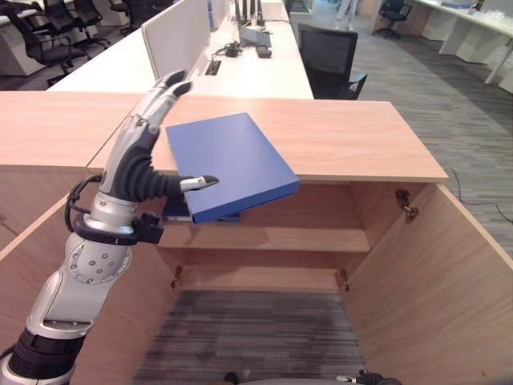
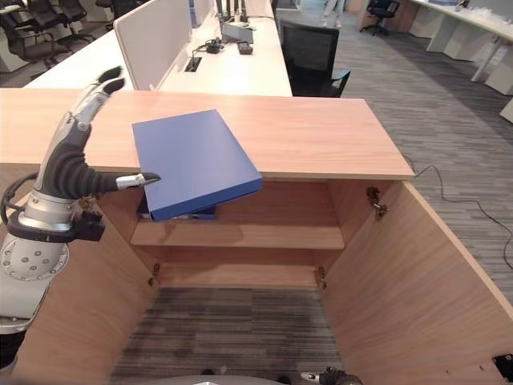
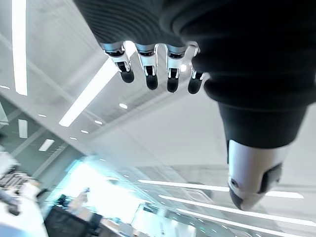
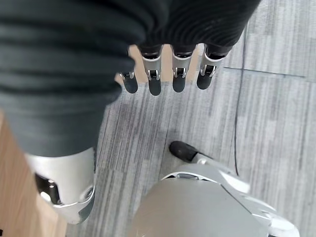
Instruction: Put the empty folder in the office cabinet
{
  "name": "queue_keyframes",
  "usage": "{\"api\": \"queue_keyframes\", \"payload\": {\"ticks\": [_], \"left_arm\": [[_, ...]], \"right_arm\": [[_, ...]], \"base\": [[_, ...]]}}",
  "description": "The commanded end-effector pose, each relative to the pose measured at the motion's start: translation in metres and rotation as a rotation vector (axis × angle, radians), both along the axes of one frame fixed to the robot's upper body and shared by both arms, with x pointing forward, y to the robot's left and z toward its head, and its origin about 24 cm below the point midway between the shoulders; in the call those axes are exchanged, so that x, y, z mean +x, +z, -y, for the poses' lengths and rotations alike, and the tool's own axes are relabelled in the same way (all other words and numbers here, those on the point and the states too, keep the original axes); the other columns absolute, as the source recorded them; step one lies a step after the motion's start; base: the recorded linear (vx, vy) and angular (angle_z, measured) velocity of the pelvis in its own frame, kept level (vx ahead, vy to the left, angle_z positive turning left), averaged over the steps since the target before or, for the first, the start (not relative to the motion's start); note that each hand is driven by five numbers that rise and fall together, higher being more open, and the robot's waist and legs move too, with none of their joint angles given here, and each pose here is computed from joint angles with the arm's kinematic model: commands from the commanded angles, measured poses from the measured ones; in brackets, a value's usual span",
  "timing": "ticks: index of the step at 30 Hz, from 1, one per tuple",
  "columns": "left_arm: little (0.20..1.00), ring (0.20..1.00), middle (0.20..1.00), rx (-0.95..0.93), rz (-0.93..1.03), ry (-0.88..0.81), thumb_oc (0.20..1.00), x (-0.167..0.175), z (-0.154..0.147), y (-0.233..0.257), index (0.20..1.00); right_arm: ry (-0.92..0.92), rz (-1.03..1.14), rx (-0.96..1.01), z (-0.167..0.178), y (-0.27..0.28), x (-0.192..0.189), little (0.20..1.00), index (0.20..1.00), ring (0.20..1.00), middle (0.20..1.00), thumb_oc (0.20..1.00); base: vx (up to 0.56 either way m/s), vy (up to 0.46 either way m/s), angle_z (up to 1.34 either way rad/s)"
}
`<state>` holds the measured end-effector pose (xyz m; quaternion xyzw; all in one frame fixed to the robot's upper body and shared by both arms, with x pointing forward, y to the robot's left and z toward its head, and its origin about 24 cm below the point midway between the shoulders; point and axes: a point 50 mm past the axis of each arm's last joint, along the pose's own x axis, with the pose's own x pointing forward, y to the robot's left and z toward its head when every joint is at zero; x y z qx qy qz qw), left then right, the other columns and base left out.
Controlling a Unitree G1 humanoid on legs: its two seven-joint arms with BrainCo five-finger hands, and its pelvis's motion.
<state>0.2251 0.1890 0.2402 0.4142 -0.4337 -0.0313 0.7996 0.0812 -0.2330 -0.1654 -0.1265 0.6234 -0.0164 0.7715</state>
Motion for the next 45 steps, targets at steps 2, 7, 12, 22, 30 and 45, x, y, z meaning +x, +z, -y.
{"api": "queue_keyframes", "payload": {"ticks": [2, 7, 12, 22, 30, 45], "left_arm": [[1.000, 1.000, 1.000, 0.109, 0.111, -0.146, 1.000, -0.010, 0.023, 0.025, 1.000], [1.000, 1.000, 1.000, 0.182, 0.124, -0.161, 1.000, -0.007, 0.028, 0.031, 1.000], [1.000, 1.000, 1.000, 0.184, 0.099, -0.208, 1.000, -0.010, 0.035, 0.027, 1.000], [1.000, 1.000, 1.000, 0.260, 0.019, -0.186, 1.000, 0.017, 0.062, 0.000, 1.000], [1.000, 1.000, 1.000, 0.329, 0.015, -0.077, 1.000, 0.034, 0.061, -0.018, 1.000], [1.000, 1.000, 1.000, 0.249, 0.068, 0.162, 1.000, 0.029, 0.009, -0.016, 1.000]], "right_arm": [[0.113, -0.012, -0.039, 0.000, 0.002, 0.015, 1.000, 1.000, 1.000, 1.000, 1.000], [0.118, -0.014, -0.043, 0.001, 0.002, 0.014, 1.000, 1.000, 1.000, 1.000, 1.000], [0.128, -0.016, -0.046, -0.001, 0.002, 0.014, 1.000, 1.000, 1.000, 1.000, 1.000], [0.164, -0.018, -0.053, -0.007, 0.002, 0.019, 1.000, 1.000, 1.000, 1.000, 1.000], [0.163, -0.014, -0.066, -0.006, 0.002, 0.020, 1.000, 1.000, 1.000, 1.000, 1.000], [0.133, -0.038, -0.065, -0.001, 0.000, 0.005, 1.000, 1.000, 1.000, 1.000, 1.000]], "base": [[0.01, 0.007, -0.04], [0.00, 0.001, -0.01], [0.00, 0.000, 0.00], [-0.01, 0.004, -0.03], [0.00, 0.001, -0.03], [0.00, 0.003, -0.01]]}}
